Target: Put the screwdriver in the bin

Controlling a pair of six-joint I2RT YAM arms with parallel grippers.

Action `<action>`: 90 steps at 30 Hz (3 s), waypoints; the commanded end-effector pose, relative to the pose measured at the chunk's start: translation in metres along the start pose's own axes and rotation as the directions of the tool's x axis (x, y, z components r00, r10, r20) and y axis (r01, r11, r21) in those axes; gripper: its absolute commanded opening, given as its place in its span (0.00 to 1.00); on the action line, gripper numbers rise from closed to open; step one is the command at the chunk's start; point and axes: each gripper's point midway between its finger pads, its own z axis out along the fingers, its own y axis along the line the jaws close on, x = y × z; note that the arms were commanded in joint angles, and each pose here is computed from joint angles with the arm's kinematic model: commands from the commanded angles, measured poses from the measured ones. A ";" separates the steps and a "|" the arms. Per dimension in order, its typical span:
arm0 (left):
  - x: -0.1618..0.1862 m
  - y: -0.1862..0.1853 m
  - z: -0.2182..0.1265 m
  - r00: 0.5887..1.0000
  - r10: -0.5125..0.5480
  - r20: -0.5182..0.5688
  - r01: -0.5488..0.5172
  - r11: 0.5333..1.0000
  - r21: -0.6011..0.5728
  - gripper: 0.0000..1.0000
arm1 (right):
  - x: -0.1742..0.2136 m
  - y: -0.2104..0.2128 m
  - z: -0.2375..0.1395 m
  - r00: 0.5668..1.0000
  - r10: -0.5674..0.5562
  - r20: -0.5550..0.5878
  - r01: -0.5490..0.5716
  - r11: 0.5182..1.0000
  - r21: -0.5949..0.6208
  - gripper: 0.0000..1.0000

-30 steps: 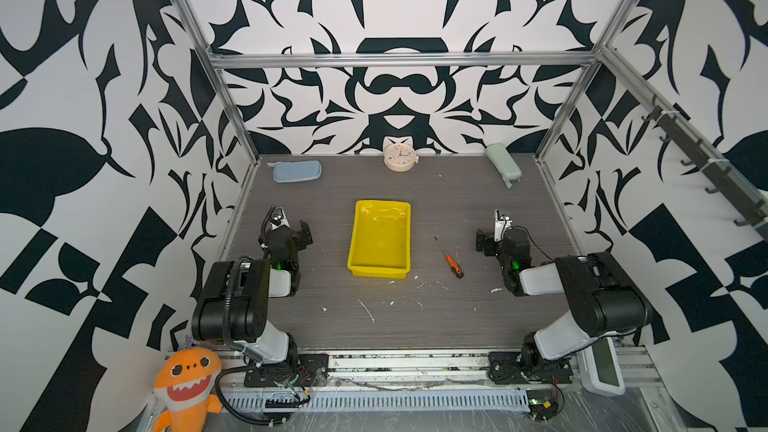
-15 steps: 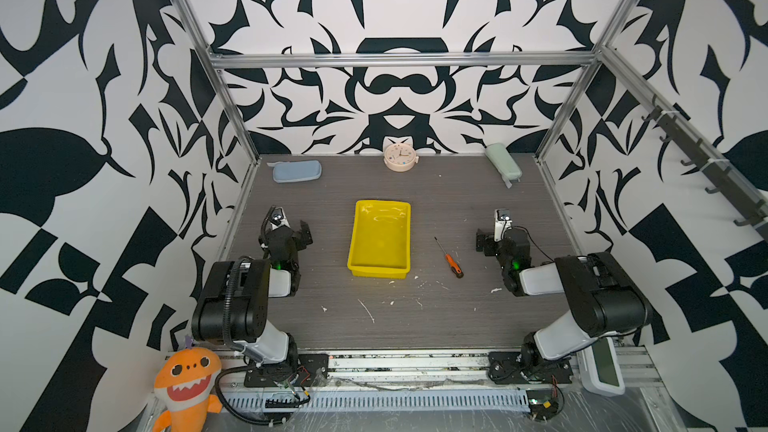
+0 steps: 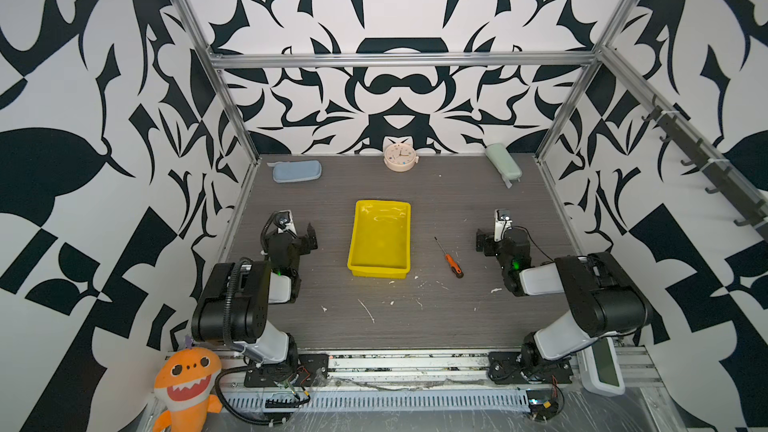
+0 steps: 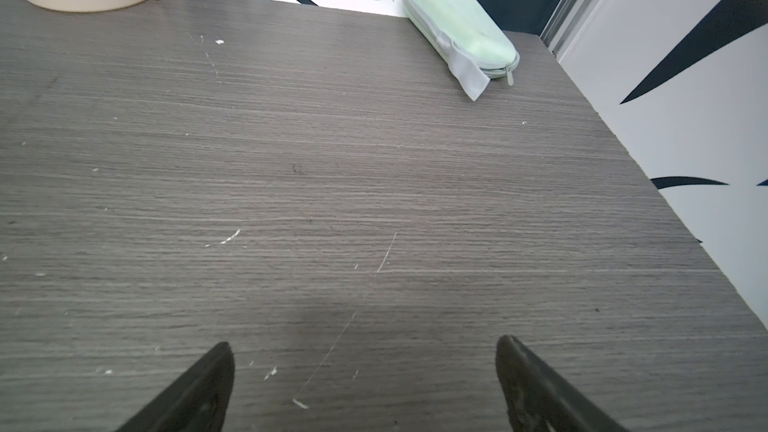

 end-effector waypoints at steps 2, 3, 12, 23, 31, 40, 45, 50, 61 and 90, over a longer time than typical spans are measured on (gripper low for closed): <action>-0.023 -0.021 -0.015 0.993 0.036 0.116 -0.049 0.992 0.112 1.00 | -0.023 0.002 -0.006 0.996 0.011 0.091 -0.009 1.000 -0.023 1.00; -0.026 -0.022 -0.015 0.992 0.038 0.118 -0.052 0.992 0.118 1.00 | -0.023 0.002 -0.007 0.995 0.010 0.095 -0.008 1.000 -0.027 1.00; -0.071 -0.050 -0.018 0.989 -0.040 -0.145 0.067 0.980 0.186 1.00 | -0.045 -0.029 -0.023 0.998 0.065 0.019 -0.067 0.988 0.139 1.00; -0.078 -0.096 -0.111 0.900 -0.251 -0.355 0.368 0.876 0.312 1.00 | -0.065 -0.051 -0.038 0.992 0.033 -0.122 0.006 0.953 0.304 1.00; -0.025 -0.032 -0.127 0.851 -0.413 -0.323 0.424 0.905 -0.040 1.00 | -0.103 -0.068 -0.088 0.972 0.231 0.034 -0.228 0.908 0.351 1.00; 0.002 0.013 -0.138 0.793 -0.563 -0.232 0.487 0.816 -0.313 1.00 | -0.074 -0.058 -0.092 0.805 0.592 0.033 -0.577 0.770 0.274 0.97; 0.008 0.015 -0.141 0.773 -0.594 -0.224 0.511 0.791 -0.336 1.00 | -0.047 0.014 -0.092 0.810 0.582 -0.067 -0.580 0.813 0.054 0.92; 0.010 0.023 -0.144 0.766 -0.618 -0.176 0.533 0.765 -0.362 1.00 | -0.036 0.095 -0.115 0.969 0.240 -0.054 -0.245 0.964 -0.105 0.90; 0.018 0.013 -0.128 0.767 -0.571 -0.293 0.452 0.805 -0.385 1.00 | -0.045 0.060 -0.121 0.959 0.282 0.044 -0.284 0.957 0.064 0.99; -0.011 -0.001 -0.121 0.794 -0.572 -0.204 0.530 0.817 -0.228 1.00 | 0.018 0.166 -0.068 0.923 -0.046 -0.382 -0.041 0.976 -0.215 0.62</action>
